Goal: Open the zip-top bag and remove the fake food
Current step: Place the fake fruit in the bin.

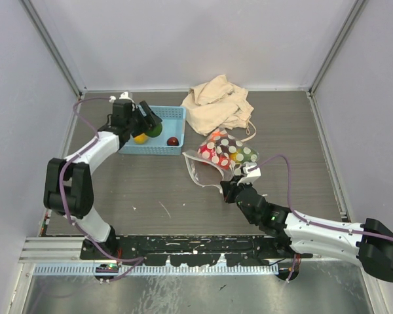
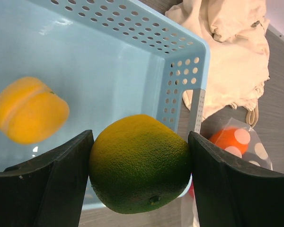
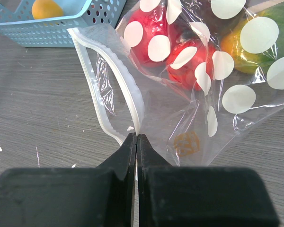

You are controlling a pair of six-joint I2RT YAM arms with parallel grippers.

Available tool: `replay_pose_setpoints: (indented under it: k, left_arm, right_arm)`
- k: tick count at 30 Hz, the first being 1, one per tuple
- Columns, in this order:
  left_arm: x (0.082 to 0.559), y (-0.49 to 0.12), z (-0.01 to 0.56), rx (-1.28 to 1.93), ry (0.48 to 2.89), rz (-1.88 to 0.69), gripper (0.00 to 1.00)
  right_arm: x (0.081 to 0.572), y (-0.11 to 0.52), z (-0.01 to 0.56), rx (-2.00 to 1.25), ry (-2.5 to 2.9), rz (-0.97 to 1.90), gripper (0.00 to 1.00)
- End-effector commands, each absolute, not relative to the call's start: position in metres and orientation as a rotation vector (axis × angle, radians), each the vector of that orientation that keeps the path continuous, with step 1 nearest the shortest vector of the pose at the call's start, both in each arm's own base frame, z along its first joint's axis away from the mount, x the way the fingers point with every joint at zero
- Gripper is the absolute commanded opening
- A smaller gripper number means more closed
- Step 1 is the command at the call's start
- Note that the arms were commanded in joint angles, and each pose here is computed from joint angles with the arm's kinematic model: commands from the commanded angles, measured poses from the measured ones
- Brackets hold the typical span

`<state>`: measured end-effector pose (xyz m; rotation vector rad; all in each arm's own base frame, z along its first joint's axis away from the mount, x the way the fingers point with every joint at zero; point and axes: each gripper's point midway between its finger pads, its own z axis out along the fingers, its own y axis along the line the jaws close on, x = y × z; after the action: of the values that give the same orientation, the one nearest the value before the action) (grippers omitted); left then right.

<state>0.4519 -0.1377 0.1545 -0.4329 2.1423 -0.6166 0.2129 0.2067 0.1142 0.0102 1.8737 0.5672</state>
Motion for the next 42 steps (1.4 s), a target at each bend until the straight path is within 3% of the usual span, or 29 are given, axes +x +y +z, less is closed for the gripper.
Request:
replay_pose_setpoints:
  k: [1, 6, 10, 16, 29, 42]
  left_arm:
    - [0.474, -0.135, 0.166, -0.428, 2.122, -0.584, 0.31]
    - [0.485, -0.137, 0.158, -0.418, 2.153, -0.571, 0.54]
    - [0.490, -0.135, 0.161, -0.402, 2.147, -0.548, 0.78]
    - [0.491, -0.131, 0.185, -0.363, 2.082, -0.527, 0.99]
    - [0.439, -0.118, 0.237, -0.341, 1.727, -0.751, 0.98]
    - [0.340, -0.181, 0.243, -0.177, 1.730, -1.306, 1.00]
  right_arm:
    - [0.218, 0.210, 0.128, 0.046, 1.831, 0.600, 0.02]
    - [0.218, 0.209, 0.128, 0.048, 1.831, 0.596, 0.02]
    - [0.217, 0.209, 0.127, 0.050, 1.833, 0.596, 0.02]
    - [0.217, 0.208, 0.126, 0.049, 1.834, 0.594, 0.02]
    - [0.216, 0.208, 0.127, 0.042, 1.835, 0.602, 0.02]
    - [0.211, 0.209, 0.138, 0.003, 1.818, 0.632, 0.03]
